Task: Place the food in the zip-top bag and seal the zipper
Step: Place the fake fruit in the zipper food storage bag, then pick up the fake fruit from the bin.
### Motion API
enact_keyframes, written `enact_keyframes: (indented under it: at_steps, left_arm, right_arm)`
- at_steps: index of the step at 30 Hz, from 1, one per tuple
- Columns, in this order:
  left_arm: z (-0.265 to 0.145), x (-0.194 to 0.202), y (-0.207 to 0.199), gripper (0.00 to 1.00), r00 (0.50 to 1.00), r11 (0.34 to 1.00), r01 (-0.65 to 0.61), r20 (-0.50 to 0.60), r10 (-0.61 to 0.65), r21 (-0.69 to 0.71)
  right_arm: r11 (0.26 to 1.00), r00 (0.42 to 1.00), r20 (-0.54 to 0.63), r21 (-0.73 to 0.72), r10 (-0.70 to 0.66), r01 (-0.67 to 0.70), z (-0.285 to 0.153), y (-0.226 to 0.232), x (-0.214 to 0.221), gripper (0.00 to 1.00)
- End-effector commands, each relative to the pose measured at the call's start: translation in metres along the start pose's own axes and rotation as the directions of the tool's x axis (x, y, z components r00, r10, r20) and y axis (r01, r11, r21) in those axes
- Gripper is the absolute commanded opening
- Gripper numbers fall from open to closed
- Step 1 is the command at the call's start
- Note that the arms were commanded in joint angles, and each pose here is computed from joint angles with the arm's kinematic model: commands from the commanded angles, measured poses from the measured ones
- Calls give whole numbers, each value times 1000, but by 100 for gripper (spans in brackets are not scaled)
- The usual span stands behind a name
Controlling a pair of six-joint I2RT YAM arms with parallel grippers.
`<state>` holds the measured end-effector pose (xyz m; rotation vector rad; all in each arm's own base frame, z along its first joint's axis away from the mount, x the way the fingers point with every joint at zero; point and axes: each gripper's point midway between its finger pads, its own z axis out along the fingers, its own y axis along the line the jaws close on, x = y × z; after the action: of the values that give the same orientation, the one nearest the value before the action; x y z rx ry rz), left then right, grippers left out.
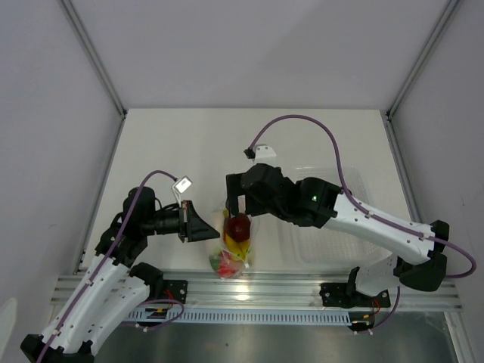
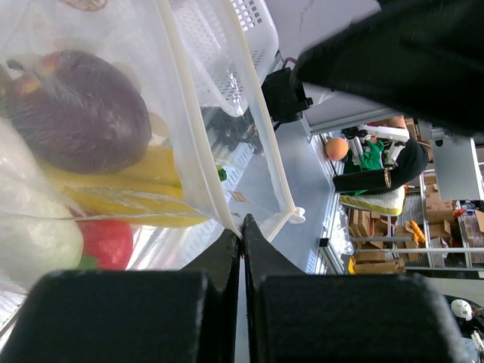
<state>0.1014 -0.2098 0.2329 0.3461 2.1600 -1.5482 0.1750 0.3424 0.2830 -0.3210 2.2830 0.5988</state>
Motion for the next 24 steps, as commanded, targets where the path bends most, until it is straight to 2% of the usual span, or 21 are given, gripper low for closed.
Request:
enact_keyframes:
  at_steps: [1,5,6,8,9,11,12,13,15,24]
  left_arm:
    - [-5,-9,-14,1,998,998,-54,27,54,20]
    - [-6,-10,-16,1,998,998,-57,27,56,20]
    - [-7,-10,-17,1,998,998,-64,29,63,23]
    - [-7,-10,-17,1,998,998,-61,28,60,23]
    - [-6,-10,-17,1,998,998,-60,25,60,24]
    - [-6,-10,-17,0,998,998,-61,26,60,25]
    - [-6,-10,-17,1,998,998,-63,25,62,25]
    - [-6,-10,-17,1,998,998,-62,22,62,26]
    - [-6,-10,-16,0,998,998,-60,22,59,22]
    - [-6,-8,-14,0,998,998,-54,17,53,19]
  right_arm:
    - [989,990,112,111,80,-93,-23,-37,-24,99]
    - [925,958,211,288,192,-249,-45,-108,-31,99]
    - [883,951,217,370,222,-291,-43,-138,-21,100]
    - [821,923,259,430,285,-374,-52,-179,-19,99]
    - [793,923,240,476,300,-381,-48,-198,-4,99]
    - [745,899,262,503,352,-439,-54,-223,7,99]
    - [699,877,296,529,379,-481,-56,-242,9,99]
    - [671,879,284,568,384,-477,-53,-257,25,100]
    - [626,849,330,575,413,-528,-57,-278,30,99]
    - [403,745,392,657,540,-637,-45,-341,91,99]
